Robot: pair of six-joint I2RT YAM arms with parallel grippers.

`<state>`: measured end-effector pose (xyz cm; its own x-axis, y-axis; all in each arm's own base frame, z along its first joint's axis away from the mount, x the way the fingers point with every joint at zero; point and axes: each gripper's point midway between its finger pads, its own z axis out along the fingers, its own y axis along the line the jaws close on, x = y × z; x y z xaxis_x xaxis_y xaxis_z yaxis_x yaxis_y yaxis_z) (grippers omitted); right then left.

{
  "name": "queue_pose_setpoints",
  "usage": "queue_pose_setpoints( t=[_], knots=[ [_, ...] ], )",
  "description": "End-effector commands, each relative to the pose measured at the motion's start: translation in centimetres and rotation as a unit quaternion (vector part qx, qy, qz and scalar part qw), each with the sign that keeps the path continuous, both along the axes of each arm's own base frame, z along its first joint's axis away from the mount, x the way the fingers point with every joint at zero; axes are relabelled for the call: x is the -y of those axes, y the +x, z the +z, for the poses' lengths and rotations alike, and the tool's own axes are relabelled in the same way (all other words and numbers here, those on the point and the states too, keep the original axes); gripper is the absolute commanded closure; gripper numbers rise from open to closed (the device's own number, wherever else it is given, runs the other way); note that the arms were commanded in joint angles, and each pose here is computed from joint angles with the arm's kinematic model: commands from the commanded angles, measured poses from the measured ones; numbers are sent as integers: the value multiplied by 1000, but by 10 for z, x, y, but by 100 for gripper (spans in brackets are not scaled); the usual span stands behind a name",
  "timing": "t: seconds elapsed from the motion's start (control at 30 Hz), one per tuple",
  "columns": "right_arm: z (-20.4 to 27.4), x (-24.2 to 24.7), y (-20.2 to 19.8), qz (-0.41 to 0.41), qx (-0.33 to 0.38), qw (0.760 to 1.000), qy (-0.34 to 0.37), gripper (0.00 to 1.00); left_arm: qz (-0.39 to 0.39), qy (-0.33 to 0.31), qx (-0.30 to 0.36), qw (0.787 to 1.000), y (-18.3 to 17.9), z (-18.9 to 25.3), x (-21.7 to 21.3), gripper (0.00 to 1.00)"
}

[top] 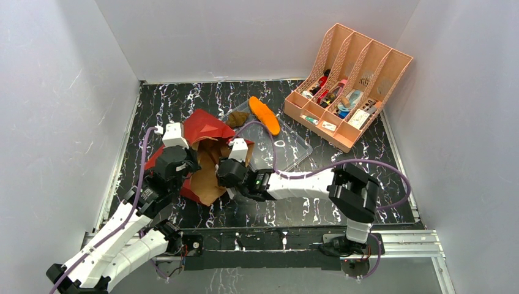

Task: Take the fake bread out of the paper bag
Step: Take out the fake bread from the paper bag.

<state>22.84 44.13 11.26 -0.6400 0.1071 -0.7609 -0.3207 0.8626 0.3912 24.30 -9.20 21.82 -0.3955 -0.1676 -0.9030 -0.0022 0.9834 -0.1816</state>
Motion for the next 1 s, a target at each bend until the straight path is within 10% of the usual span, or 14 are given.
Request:
queue_pose_setpoints(
  t=[0.0, 0.63, 0.83, 0.97],
  knots=[
    [31, -20, 11, -3, 27, 999, 28, 69, -2, -11, 17, 1000, 0, 18, 1, 100],
    [1, -28, 56, -32, 12, 999, -3, 57, -14, -18, 10, 1000, -2, 13, 7, 100],
    [9, -24, 58, -32, 22, 999, 3, 99, -11, -14, 8, 1000, 0, 8, 7, 100],
    [12, -14, 51, -28, 24, 999, 8, 100, -7, -11, 6, 1000, 1, 5, 6, 100]
  ],
)
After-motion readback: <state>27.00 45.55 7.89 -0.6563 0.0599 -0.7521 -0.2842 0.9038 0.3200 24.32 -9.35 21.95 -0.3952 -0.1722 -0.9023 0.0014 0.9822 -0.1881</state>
